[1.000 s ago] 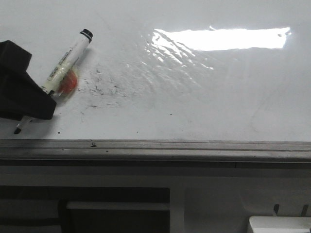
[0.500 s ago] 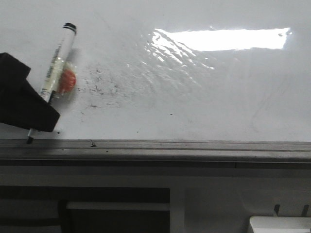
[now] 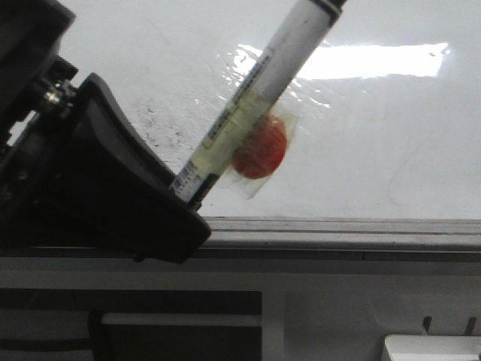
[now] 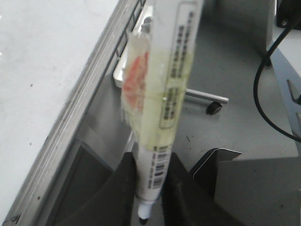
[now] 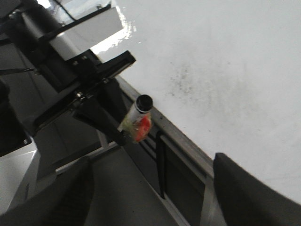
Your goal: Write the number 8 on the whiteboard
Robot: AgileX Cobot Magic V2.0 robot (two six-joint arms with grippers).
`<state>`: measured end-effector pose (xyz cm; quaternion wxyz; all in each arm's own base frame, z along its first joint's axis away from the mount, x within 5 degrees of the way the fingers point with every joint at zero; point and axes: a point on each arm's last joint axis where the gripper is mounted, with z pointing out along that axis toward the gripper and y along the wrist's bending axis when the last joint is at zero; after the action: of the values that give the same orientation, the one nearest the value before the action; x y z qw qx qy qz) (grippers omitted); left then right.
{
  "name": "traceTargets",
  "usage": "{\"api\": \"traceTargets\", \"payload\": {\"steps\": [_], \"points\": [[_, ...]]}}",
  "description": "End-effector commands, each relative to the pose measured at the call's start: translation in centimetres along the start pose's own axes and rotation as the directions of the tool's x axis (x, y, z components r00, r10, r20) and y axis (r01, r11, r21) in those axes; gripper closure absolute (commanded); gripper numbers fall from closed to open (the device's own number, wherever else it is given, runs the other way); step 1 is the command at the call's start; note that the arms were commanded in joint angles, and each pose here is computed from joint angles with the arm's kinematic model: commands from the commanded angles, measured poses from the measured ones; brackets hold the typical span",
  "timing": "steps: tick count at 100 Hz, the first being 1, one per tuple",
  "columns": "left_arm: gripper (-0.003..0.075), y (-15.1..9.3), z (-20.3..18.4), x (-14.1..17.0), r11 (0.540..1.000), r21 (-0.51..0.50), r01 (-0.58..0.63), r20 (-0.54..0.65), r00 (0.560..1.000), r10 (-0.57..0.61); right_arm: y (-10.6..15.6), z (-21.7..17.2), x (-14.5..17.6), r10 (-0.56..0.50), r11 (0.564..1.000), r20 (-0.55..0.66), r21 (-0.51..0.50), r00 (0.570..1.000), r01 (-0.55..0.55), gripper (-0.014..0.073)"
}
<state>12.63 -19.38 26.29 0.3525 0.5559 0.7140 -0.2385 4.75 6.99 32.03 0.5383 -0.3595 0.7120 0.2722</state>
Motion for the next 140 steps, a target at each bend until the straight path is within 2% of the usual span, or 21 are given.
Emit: {"api": "traceTargets", "payload": {"steps": [1, 20, 37, 46, 67, 78, 102, 112, 119, 136, 140], "points": [[0.0741, 0.3, -0.8, -2.0, 0.999, -0.049, -0.002, 0.096, 0.995, 0.006, -0.5, 0.6, -1.9, -0.004, 0.999, 0.058, -0.048, 0.998, 0.007, 0.0124], [0.0741, 0.4, -1.9, -3.3, 0.997, -0.08, -0.021, 0.156, 0.987, 0.034, -1.3, 2.9, -3.6, -0.03, 0.983, 0.028, -0.18, 0.999, 0.034, 0.0124], [0.0741, 0.3, -3.9, -4.1, 0.988, -0.14, -0.066, 0.232, 0.968, 0.097, -1.8, 5.5, -4.5, -0.006, 0.966, 0.01, -0.26, 1.0, 0.008, 0.0123], [0.0741, 0.0, -4.4, -4.1, 0.989, -0.128, -0.073, 0.238, 0.966, 0.102, -2.0, 6.8, -4.8, 0.035, 0.961, 0.011, -0.274, 0.999, -0.03, 0.0123], [0.0741, -0.5, -4.2, -3.7, 0.993, -0.063, -0.095, 0.199, 0.974, 0.106, -1.7, 8.7, -5.2, 0.035, 0.947, 0.062, -0.322, 0.997, -0.013, 0.0123], [0.0741, -0.7, -4.1, -3.6, 0.989, -0.046, -0.138, 0.187, 0.972, 0.144, -1.4, 9.6, -4.9, 0.025, 0.945, 0.043, -0.327, 0.999, -0.01, 0.0123], [0.0741, -1.1, -4.2, -3.7, 0.991, -0.007, -0.13, 0.199, 0.971, 0.129, -0.9, 11.2, -4.2, 0.028, 0.929, -0.014, -0.368, 1.0, -0.031, 0.013], [0.0741, -1.4, -4.2, -3.7, 0.993, 0.029, -0.111, 0.208, 0.973, 0.102, -0.7, 11.8, -3.9, 0.03, 0.923, -0.037, -0.382, 0.999, -0.041, 0.021], [0.0741, -1.5, -4.2, -3.7, 0.993, 0.043, -0.107, 0.207, 0.974, 0.096, -0.6, 12.0, -3.8, 0.035, 0.921, -0.043, -0.387, 0.998, -0.049, 0.0303], [0.0738, -1.5, -4.2, -3.7, 0.994, 0.043, -0.105, 0.208, 0.974, 0.094, -0.7, 12.0, -3.8, 0.039, 0.923, -0.041, -0.381, 0.998, -0.052, 0.0629], [0.072, -1.5, -4.2, -3.7, 0.994, 0.043, -0.105, 0.208, 0.974, 0.094, -0.7, 12.0, -3.8, 0.039, 0.924, -0.041, -0.379, 0.998, -0.052, 0.0666]]}}
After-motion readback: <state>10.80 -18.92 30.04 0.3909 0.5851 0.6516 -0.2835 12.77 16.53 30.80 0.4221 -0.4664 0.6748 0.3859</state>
